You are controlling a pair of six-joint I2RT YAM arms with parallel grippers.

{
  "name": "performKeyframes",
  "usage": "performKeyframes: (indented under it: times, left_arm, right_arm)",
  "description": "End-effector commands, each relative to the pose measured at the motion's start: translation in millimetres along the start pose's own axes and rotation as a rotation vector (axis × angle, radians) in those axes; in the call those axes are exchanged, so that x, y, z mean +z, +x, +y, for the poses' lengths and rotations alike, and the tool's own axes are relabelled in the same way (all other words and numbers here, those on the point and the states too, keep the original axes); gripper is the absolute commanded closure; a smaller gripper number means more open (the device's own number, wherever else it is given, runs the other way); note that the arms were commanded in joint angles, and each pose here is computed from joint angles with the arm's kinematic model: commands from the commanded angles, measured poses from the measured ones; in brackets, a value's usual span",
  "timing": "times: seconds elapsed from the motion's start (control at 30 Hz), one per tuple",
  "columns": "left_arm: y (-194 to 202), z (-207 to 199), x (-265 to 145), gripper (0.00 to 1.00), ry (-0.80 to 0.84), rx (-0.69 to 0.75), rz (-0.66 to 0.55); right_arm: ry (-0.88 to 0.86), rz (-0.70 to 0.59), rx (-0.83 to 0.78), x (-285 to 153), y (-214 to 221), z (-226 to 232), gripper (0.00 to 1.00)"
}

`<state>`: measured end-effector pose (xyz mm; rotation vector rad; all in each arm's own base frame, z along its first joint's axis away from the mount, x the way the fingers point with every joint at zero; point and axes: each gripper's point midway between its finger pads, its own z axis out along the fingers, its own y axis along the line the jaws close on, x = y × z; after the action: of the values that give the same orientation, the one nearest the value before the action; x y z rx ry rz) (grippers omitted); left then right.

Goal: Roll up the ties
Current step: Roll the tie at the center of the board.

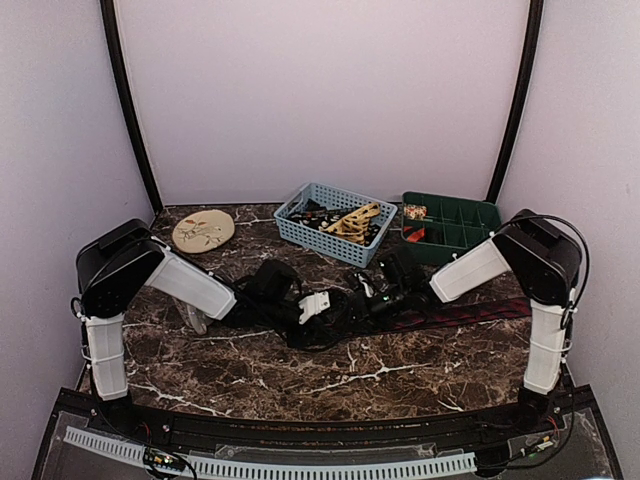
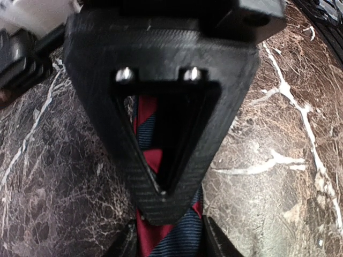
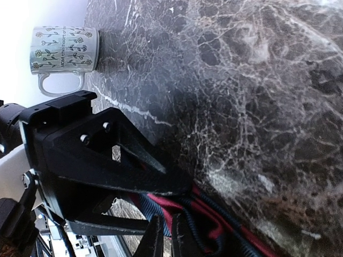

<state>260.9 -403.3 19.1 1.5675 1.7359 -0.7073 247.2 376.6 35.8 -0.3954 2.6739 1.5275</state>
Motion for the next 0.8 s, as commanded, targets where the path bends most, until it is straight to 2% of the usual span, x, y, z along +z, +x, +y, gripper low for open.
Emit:
performKeyframes:
  times: [0.0, 0.07, 0.23, 0.4, 0.5, 0.63, 0.77]
  left_arm:
    - [33.6, -8.9, -4.4, 0.55, 0.024, -0.071, 0.123]
    - [27.0, -3.7, -12.1, 0.44, 0.0, -0.108, 0.113]
    - [-15.5, 2.0, -53.0, 0.32, -0.07, -0.231, -0.011]
    - [-31.8, -3.4, -86.2, 0.3, -0.114, -0.45, -0.128]
    - [-24.9, -13.4, -94.6, 0.29, -0.1, -0.556, -0.135]
    - [-17.2, -21.0, -107.0, 0.22, -0.147, -0.361, -0.131]
    - [-1.2, -15.8, -91.1, 0.21, -0.155, -0.17, -0.031]
  right_arm:
    - [0.007, 0.012, -0.01, 11.6, 1.1, -9.0, 0.94]
    - [0.047, 0.029, 0.004, 14.6, 8.5, -24.5, 0.95]
    - [0.09, 0.046, 0.045, 13.5, 25.3, -47.4, 0.95]
    - [0.102, 0.038, 0.063, 8.5, 27.6, -55.7, 0.96]
    - [0.107, 0.03, 0.057, 5.7, 24.4, -56.5, 0.96]
    - [0.121, 0.035, 0.039, 3.9, 24.2, -57.6, 0.96]
    - [0.132, 0.047, 0.02, 3.7, 26.1, -60.4, 0.96]
